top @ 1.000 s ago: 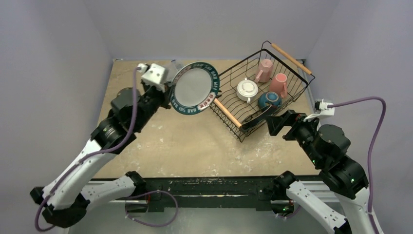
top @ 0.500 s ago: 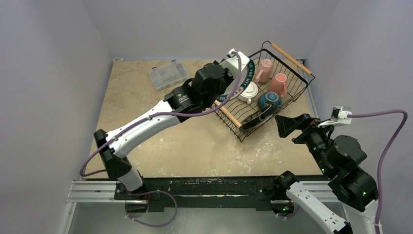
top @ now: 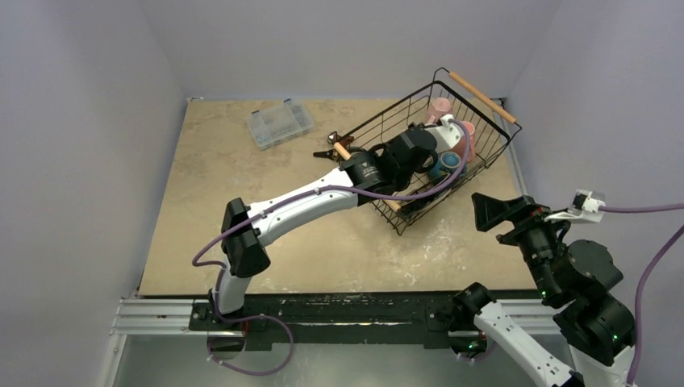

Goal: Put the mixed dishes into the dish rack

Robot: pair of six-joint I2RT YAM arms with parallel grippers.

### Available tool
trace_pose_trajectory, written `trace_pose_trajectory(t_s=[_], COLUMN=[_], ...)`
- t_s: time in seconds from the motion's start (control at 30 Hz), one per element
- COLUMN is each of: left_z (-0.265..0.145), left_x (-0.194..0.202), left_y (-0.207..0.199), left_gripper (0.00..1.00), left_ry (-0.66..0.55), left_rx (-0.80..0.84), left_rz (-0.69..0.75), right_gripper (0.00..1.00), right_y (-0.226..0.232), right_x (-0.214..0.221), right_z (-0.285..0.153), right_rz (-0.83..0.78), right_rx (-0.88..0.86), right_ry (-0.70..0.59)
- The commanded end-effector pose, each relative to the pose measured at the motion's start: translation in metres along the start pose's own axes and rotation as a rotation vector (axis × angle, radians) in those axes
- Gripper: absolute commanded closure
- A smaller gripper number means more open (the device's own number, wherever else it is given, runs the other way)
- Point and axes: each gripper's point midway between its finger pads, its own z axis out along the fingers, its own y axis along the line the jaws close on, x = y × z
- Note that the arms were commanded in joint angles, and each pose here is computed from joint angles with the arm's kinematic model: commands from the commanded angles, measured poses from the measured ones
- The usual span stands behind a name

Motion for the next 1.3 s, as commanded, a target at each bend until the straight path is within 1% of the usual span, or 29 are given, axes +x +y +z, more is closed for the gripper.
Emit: trace_pose_trajectory(t_s=[0.0,0.23,0.5,0.77,1.1,1.13,1.2,1.27], left_z=[-0.006,0.006,0.019,0.028,0.025,0.023,0.02,0.015], left_x=[-0.014,0.002,0.027,0.045,0.05,0.051,0.054,0.054], left_y=[0.002,-0.036,-0.064,-0.081,-0.104,-0.106,-0.113,-0.121], left_gripper=[1.0,1.0,1.0,1.0,1.0,0.97,0.86,0.78], left_ry=[-0.037,0.006,0.062,0.087,0.089,0.097,0.109,0.112], left_rx=[-0.036,-0.007,0.009,0.009,0.085,0.101,0.145,0.196], left_rz=[-0.065,-0.023,0.033,0.085,0.096,0.089,0.07,0.051], right_gripper=[0.01,0.01,0.01,0.01,0.01,0.01,0.01,0.01], right_y=[-0.012,-0.023,-0.021,-0.022,-0.019,-0.019,-0.018,-0.018], right_x=[-0.028,-0.041,-0.039,-0.038,-0.036,-0.036,-0.035,-0.035], right_z=[-0.019,-0.035,-0.033,-0.033,-0.029,-0.028,-0.027,-0.026], right_rz=[0.101,0.144,0.14,0.138,0.134,0.134,0.134,0.134], right_rx=[0.036,0.049,0.048,0.049,0.047,0.047,0.046,0.043], right_ry=[-0.129,-0.199,-0.187,-0.184,-0.176,-0.175,-0.173,-0.174])
